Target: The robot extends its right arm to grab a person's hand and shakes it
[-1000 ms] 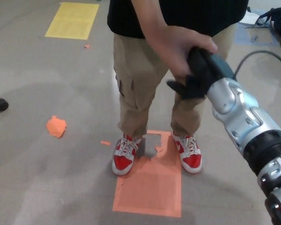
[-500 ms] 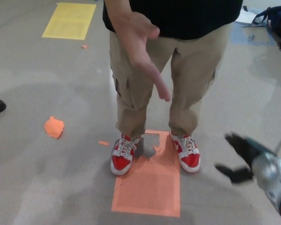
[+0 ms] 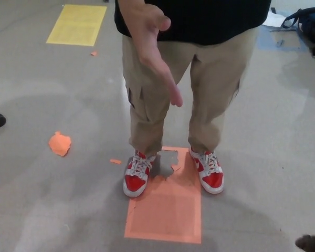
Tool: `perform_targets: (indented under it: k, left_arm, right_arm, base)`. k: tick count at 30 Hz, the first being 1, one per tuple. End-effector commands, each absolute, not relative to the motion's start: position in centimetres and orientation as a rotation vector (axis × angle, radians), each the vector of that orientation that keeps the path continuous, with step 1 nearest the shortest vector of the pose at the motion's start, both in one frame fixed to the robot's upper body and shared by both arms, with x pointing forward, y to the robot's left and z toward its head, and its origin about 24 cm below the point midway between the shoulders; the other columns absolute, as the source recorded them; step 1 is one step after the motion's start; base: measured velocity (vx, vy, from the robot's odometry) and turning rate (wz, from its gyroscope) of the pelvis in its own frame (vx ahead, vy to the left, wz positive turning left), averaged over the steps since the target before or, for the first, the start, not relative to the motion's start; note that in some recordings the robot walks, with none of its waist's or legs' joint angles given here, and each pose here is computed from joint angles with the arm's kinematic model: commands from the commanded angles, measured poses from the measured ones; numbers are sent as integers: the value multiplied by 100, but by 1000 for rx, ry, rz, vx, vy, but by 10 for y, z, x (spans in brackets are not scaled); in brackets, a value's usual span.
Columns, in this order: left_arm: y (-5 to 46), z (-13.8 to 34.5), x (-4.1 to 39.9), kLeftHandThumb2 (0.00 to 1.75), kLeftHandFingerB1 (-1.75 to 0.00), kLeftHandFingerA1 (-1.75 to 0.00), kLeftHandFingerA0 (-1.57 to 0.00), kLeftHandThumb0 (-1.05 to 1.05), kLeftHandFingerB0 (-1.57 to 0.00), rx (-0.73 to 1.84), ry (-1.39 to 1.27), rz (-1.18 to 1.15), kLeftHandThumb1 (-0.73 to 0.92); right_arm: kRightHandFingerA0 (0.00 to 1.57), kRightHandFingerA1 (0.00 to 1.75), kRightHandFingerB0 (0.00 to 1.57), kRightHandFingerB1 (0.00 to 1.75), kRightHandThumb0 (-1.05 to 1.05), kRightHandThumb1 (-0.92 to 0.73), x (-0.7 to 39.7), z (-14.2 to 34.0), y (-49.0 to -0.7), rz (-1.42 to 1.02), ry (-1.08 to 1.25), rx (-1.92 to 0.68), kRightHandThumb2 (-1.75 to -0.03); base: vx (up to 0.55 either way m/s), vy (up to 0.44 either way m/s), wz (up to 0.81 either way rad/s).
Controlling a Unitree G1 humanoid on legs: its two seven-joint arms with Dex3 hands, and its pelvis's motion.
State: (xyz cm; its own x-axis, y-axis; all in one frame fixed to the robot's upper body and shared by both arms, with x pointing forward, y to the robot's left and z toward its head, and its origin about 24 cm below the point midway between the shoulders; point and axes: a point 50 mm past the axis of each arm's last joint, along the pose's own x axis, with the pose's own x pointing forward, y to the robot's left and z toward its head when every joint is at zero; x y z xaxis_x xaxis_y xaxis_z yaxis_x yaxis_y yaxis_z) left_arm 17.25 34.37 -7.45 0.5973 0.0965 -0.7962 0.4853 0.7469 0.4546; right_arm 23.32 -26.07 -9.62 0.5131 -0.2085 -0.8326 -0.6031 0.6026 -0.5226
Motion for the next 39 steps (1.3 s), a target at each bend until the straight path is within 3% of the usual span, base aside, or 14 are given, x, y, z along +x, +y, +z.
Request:
perform_targets:
  k: [1,3,8,9,19,20,22,23,24,28,29,34,37,39]
  left_arm:
    - [344,-79,161,99,-30,-38,-2,-65,-1,708,928,-248,70]
    - [343,-80,160,100,-30,-38,-2,-65,-1,700,934,-252,70]
    - [342,-80,162,100,-31,-36,-2,-66,-1,703,940,-247,69]
    - [342,-81,161,100,-31,-34,-1,-65,-1,694,940,-245,69]
    - [343,-82,157,100,-29,-33,-1,-65,-1,698,947,-249,70]
    - [343,-81,159,100,-30,-35,-2,-65,-1,706,942,-245,70]
    - [342,-80,161,99,-31,-35,-2,-65,-1,715,936,-242,69]
    - [342,-80,161,99,-31,-35,-2,-65,-1,714,936,-242,69]
    - [343,-80,161,99,-31,-36,-1,-65,-1,714,936,-242,69]
    - [343,-80,161,99,-30,-36,-2,-65,-1,725,939,-249,70]
    - [343,-80,161,99,-30,-37,-2,-66,-2,727,942,-246,70]
    - [343,-79,164,99,-32,-38,-2,-64,-1,747,938,-247,70]
    - [343,-78,164,99,-31,-38,-2,-65,-1,737,934,-251,70]
    - [343,-78,164,98,-31,-38,-2,-65,-2,730,934,-249,69]
  right_arm:
    - [2,23,7,25,-74,-92,204,-105,-280,349,1205,-802,-82]
    - [5,35,6,28,-79,-78,199,-106,-285,303,1256,-791,-111]
    - [0,26,3,23,-77,-79,203,-103,-287,277,1237,-710,-116]
    - [5,28,6,23,-81,-92,204,-103,-286,278,1232,-715,-77]
    - [2,24,6,23,-77,-92,204,-104,-282,328,1215,-718,-76]
    - [1,30,4,26,-73,-77,206,-103,-281,327,1216,-705,-113]
    - [0,30,15,29,-77,-78,207,-103,-281,319,1196,-702,-112]
    - [7,25,8,23,-76,-92,207,-103,-280,316,1194,-696,-73]
    - [0,26,13,22,-82,-81,208,-103,-280,317,1197,-691,-113]
    - [0,34,5,28,-71,-75,209,-102,-279,338,1192,-710,-112]
    - [6,26,7,23,-76,-92,209,-102,-279,345,1192,-704,-76]
    - [6,26,8,23,-74,-92,209,-102,-279,331,1188,-702,-73]
    - [0,28,14,24,-80,-81,210,-102,-278,337,1188,-687,-113]
    - [0,34,5,28,-71,-75,210,-102,-279,343,1188,-696,-112]
  base:
    - [0,0,0]
    - [0,0,0]
    - [0,0,0]
    - [0,0,0]
    - [0,0,0]
    - [0,0,0]
    - [0,0,0]
    - [0,0,0]
    - [0,0,0]
    - [0,0,0]
    - [0,0,0]
    - [0,0,0]
    - [0,0,0]
    - [0,0,0]
